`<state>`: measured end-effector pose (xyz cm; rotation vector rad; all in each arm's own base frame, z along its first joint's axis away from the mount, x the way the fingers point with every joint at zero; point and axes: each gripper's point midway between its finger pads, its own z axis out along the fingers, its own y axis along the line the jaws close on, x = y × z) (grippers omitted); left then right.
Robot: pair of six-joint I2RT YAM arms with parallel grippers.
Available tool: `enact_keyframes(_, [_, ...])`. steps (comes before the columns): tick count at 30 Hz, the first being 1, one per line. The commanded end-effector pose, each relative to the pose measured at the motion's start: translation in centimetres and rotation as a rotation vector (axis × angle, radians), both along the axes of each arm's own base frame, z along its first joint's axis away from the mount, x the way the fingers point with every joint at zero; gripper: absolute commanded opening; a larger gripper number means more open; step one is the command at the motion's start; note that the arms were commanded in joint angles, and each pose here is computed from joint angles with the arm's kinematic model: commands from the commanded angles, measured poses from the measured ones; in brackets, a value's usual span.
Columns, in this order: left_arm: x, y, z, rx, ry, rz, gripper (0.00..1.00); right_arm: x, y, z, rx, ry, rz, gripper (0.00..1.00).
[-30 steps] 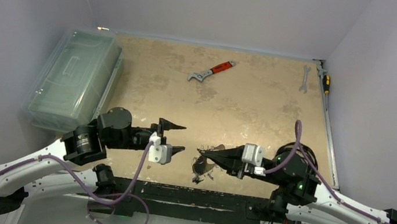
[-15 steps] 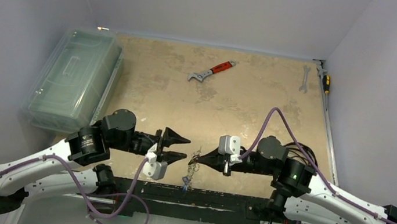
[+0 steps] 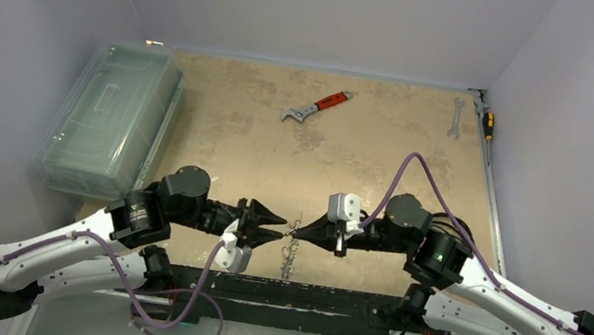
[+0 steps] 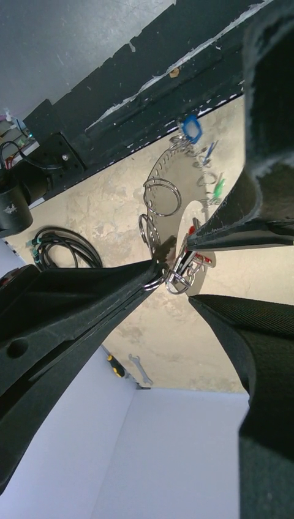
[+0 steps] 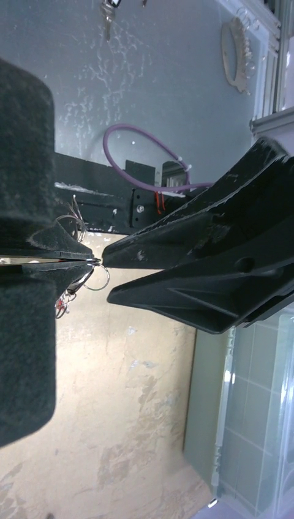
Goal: Put the keys on the keyring
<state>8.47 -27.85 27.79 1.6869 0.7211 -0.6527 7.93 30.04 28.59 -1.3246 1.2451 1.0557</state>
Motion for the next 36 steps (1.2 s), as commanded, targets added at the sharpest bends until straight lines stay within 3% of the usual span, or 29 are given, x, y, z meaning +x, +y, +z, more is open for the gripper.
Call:
enact_keyframes(1, [-0.4, -0.6, 0.8, -0.048, -0.032, -0.042, 0.30, -0.7, 0.0, 4.2, 0.101, -0.041, 0.039, 0.00])
enact_keyframes(8, [-0.5, -0.9, 0.6, -0.058, -0.020, -0.055, 0.23, -0.9, 0.2, 4.2, 0.099, -0.025, 0.054, 0.00])
enact_keyframes(15, [-0.8, -1.2, 0.2, -0.053, 0.001, -0.073, 0.00, -0.7, 0.4, 4.8, 0.123, -0.042, 0.047, 0.00])
enact_keyframes(19, [-0.5, -1.3, 0.4, -0.053, 0.030, -0.045, 0.00, 0.5, -0.3, 6.8, 0.217, -0.085, -0.042, 0.00])
enact_keyframes(25, [2.6, -1.4, 1.9, -0.114, 0.107, 0.157, 0.00, 3.2, -1.9, 10.0, 0.428, -0.115, -0.234, 0.00])
enact_keyframes(30, [3.3, -1.9, 1.9, -0.121, 0.137, 0.186, 0.00, 4.0, -1.3, 10.2, 0.457, -0.118, -0.256, 0.00])
enact_keyframes(32, [3.3, -2.0, 1.6, -0.111, 0.145, 0.186, 0.19, 4.1, -1.0, 10.2, 0.462, -0.121, -0.252, 0.00])
enact_keyframes(34, [3.3, -1.8, 1.3, -0.094, 0.141, 0.187, 0.49, 4.1, -1.0, 10.2, 0.469, -0.127, -0.252, 0.00])
enact_keyframes(36, [3.1, -1.3, 1.6, -0.085, 0.126, 0.188, 0.54, 4.0, -1.3, 10.4, 0.483, -0.137, -0.250, 0.00])
